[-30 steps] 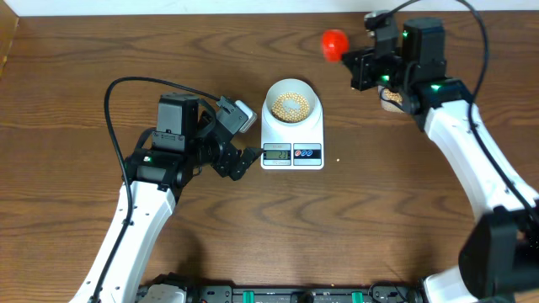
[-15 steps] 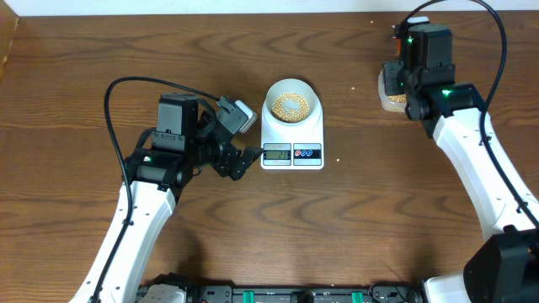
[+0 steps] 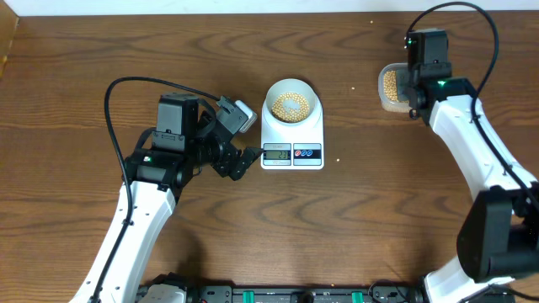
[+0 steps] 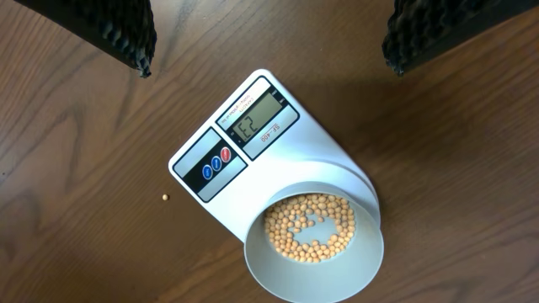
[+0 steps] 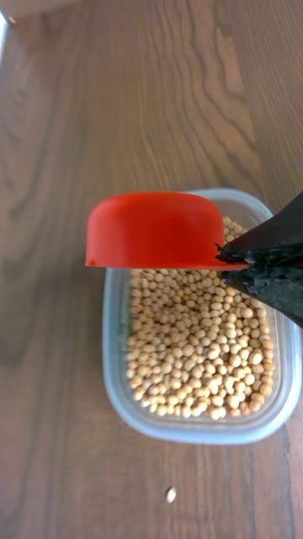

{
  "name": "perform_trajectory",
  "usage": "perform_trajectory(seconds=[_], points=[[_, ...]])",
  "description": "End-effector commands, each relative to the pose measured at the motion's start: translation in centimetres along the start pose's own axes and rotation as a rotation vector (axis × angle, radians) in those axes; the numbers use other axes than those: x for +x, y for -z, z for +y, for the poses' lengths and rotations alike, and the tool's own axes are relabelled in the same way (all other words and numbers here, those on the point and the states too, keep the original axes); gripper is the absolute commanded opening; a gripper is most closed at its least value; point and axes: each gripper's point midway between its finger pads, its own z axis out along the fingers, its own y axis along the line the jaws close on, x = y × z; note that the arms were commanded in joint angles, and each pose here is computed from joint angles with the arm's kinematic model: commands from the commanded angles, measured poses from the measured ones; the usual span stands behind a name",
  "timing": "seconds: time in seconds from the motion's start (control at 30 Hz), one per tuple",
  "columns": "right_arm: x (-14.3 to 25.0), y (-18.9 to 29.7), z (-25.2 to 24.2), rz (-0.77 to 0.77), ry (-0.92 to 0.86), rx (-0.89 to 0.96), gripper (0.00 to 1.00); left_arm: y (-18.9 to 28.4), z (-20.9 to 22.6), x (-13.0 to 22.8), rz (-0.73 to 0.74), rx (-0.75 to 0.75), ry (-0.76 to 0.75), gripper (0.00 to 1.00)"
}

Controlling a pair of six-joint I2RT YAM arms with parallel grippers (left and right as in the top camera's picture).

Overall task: Scoop item into bowl and weigh 50g on scale
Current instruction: 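Move the empty red scoop back right to the soybean tub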

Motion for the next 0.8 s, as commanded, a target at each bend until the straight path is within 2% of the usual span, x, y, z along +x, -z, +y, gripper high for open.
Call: perform_trajectory(seconds=[0.0, 0.47, 0.77], points=[[0.5, -0.5, 0.4, 0.015, 0.006, -0.024, 0.01, 0.1, -0.1, 0.1, -0.005, 0.002, 0.005, 0.89], [3.3, -2.7, 1.0, 0.122, -0.106, -0.148, 0.01, 0.1, -0.1, 0.1, -0.005, 0.003, 0.005, 0.89], [3.8, -3.0, 0.9, 0.140, -0.143, -0.233, 0.01, 0.1, -0.1, 0.1, -0.005, 0.002, 0.005, 0.89]])
